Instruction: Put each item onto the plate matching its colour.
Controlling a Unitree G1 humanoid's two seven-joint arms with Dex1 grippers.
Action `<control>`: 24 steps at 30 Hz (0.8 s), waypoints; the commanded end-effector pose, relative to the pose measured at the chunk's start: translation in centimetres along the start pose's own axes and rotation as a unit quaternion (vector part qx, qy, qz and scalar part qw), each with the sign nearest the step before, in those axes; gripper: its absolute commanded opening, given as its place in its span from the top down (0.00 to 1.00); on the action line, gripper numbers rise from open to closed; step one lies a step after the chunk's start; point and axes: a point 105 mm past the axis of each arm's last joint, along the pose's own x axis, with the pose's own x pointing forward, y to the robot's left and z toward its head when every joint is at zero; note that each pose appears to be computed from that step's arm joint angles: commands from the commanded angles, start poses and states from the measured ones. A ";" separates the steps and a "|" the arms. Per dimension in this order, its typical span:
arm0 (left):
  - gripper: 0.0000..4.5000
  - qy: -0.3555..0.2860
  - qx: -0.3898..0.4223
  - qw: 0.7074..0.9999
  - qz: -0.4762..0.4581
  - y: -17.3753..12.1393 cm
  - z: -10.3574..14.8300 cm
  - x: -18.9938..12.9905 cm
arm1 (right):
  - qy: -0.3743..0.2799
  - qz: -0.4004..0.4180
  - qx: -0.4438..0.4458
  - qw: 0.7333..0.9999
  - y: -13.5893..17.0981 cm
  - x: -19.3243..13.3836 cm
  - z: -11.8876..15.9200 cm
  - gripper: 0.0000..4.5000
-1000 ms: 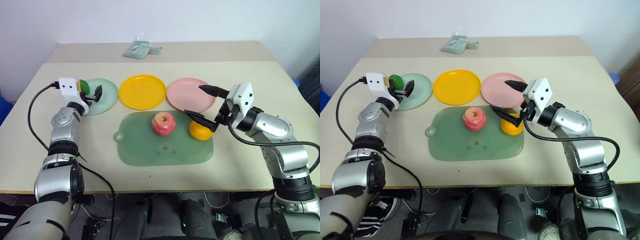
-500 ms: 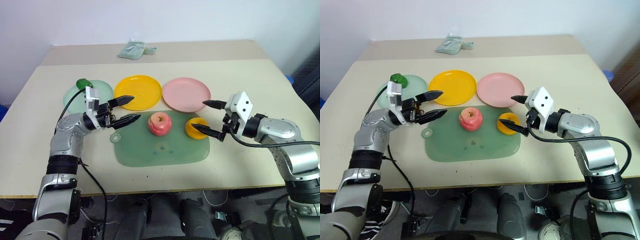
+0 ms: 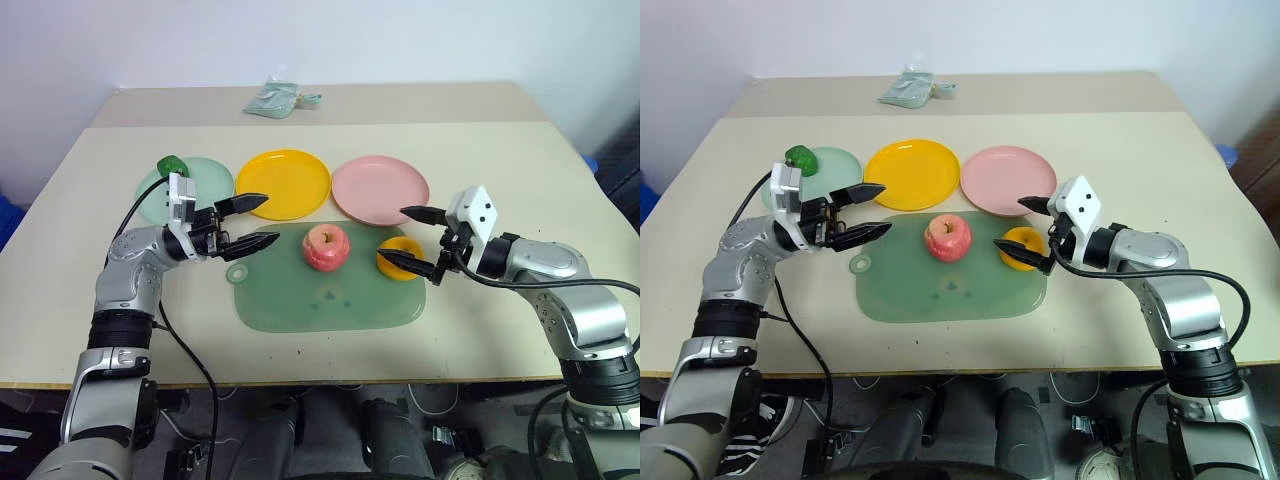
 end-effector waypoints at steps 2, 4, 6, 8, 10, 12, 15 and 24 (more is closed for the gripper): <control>0.02 0.005 0.024 1.000 -0.003 0.0 0.7 0.0 | -0.044 0.009 -0.029 0.999 0.6 0.3 2.9 0.00; 0.02 0.004 0.024 1.000 -0.004 -0.1 0.9 0.0 | -0.052 0.017 -0.026 0.998 1.1 0.8 3.2 0.00; 0.02 0.006 0.021 1.000 -0.010 -0.3 0.9 -0.2 | -0.057 0.025 -0.022 0.998 1.7 1.6 3.4 0.00; 0.02 0.013 0.019 1.000 -0.015 -0.4 0.9 -0.6 | -0.061 0.044 -0.026 0.997 2.8 2.9 3.5 0.00; 0.02 0.029 0.018 0.999 -0.020 -0.5 0.6 -0.9 | -0.059 0.055 -0.017 0.997 3.7 4.7 3.6 0.00; 0.02 0.047 0.010 0.999 -0.020 -0.6 0.1 -1.4 | -0.056 0.061 -0.016 0.996 4.3 6.4 3.7 0.00; 0.02 0.064 0.015 0.998 -0.021 -0.6 -0.2 -1.9 | -0.040 0.056 -0.035 0.997 4.7 8.4 3.4 0.00; 0.02 0.078 0.021 0.997 -0.016 -1.2 -0.3 -3.0 | 0.085 0.042 -0.027 0.995 3.5 10.5 -0.6 0.00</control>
